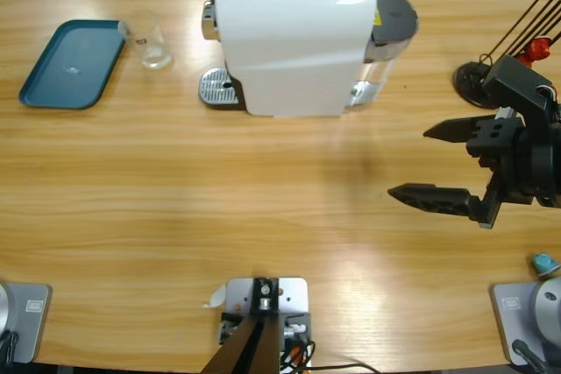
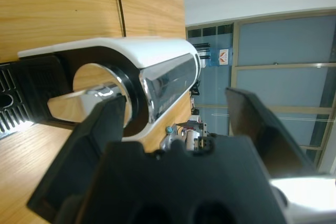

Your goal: Pour coffee

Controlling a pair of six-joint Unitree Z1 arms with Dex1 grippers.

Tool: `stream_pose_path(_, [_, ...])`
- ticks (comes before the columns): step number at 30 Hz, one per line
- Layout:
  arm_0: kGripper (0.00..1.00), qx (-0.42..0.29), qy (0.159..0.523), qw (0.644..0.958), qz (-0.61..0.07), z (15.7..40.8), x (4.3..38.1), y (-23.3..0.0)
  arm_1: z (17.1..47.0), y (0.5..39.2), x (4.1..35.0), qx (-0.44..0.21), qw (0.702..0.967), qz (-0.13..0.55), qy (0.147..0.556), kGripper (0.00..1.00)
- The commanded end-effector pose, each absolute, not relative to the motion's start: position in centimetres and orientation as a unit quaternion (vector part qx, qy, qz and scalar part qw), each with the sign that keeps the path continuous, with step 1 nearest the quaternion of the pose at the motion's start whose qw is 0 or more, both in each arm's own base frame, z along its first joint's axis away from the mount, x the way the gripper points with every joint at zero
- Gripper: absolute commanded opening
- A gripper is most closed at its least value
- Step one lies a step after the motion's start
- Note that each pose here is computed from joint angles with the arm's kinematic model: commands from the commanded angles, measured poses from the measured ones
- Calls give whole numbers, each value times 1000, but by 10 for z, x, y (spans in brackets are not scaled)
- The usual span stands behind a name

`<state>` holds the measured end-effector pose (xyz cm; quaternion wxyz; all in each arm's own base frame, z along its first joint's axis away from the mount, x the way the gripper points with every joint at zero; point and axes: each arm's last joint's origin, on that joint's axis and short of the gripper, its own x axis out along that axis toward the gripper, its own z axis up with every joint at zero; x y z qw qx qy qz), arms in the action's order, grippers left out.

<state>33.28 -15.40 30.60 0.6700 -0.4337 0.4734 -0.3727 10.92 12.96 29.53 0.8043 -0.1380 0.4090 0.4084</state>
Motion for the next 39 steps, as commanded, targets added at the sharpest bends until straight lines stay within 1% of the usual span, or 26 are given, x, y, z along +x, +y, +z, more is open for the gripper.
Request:
stream_pose_path(1, [701, -437, 503, 650, -365, 283, 338, -162, 287, 126, 104, -146, 802, 407, 413, 977])
stream_pose_path(3, [693, -437, 504, 648, -368, 284, 336, -162, 287, 126, 104, -146, 802, 407, 412, 977])
stream_pose_path(4, [718, -436, 503, 648, -370, 285, 336, -162, 287, 126, 104, -146, 802, 407, 412, 980])
stream_pose_path(6, [844, -436, 502, 648, -372, 287, 335, -162, 287, 126, 104, -146, 802, 407, 412, 986])
stream_pose_path(7, [884, -436, 502, 648, -372, 287, 335, -162, 288, 126, 104, -146, 802, 407, 411, 987])
stream_pose_path(8, [903, -436, 502, 648, -372, 286, 335, -163, 287, 126, 104, -146, 802, 407, 412, 987])
stream_pose_path(12, [893, -436, 506, 645, -371, 284, 334, -163, 287, 126, 105, -146, 802, 407, 413, 982])
stream_pose_path(13, [849, -436, 507, 644, -372, 284, 333, -164, 287, 126, 105, -146, 802, 407, 413, 982])
stream_pose_path(15, [707, -436, 507, 644, -372, 283, 333, -164, 287, 126, 105, -146, 802, 407, 413, 977])
stream_pose_path(16, [657, -436, 507, 643, -373, 284, 334, -164, 287, 126, 105, -146, 801, 407, 413, 977])
stream_pose_path(17, [570, -436, 507, 643, -373, 283, 334, -164, 287, 126, 105, -145, 801, 407, 413, 977])
stream_pose_path(20, [378, -437, 506, 643, -374, 284, 334, -162, 287, 127, 105, -145, 801, 408, 413, 969])
stream_pose_path(21, [350, -437, 505, 644, -375, 284, 335, -162, 287, 127, 105, -145, 801, 408, 413, 965])
stream_pose_path(22, [345, -437, 505, 644, -375, 284, 335, -162, 287, 127, 105, -145, 801, 408, 414, 962])
stream_pose_path(23, [289, -437, 505, 643, -374, 284, 335, -162, 287, 127, 105, -145, 801, 408, 414, 950])
stream_pose_path(24, [205, -437, 505, 643, -374, 284, 335, -162, 286, 127, 105, -145, 800, 408, 414, 932])
stream_pose_path(26, [140, -437, 508, 642, -373, 282, 334, -163, 286, 127, 105, -145, 800, 408, 415, 919])
stream_pose_path(27, [43, -437, 508, 641, -373, 282, 334, -163, 287, 127, 106, -145, 800, 409, 414, 906])
stream_pose_path(28, [0, -436, 508, 641, -374, 282, 334, -164, 286, 128, 106, -145, 799, 408, 416, 895])
stream_pose_path(31, [0, -435, 509, 641, -376, 282, 333, -165, 286, 128, 106, -145, 799, 409, 417, 884])
stream_pose_path(32, [0, -435, 509, 641, -376, 282, 333, -165, 286, 128, 106, -145, 798, 409, 417, 865])
stream_pose_path(33, [0, -435, 509, 640, -376, 282, 333, -165, 286, 128, 106, -145, 798, 410, 417, 802])
stream_pose_path(34, [0, -434, 509, 640, -377, 283, 332, -166, 286, 129, 107, -145, 797, 410, 418, 764])
stream_pose_path(35, [0, -434, 508, 641, -378, 284, 332, -165, 285, 129, 107, -145, 797, 410, 420, 749])
stream_pose_path(37, [0, -434, 505, 643, -379, 286, 331, -165, 285, 129, 107, -145, 796, 411, 420, 647])
stream_pose_path(39, [0, -434, 503, 645, -378, 287, 330, -164, 285, 129, 107, -145, 796, 410, 420, 636])
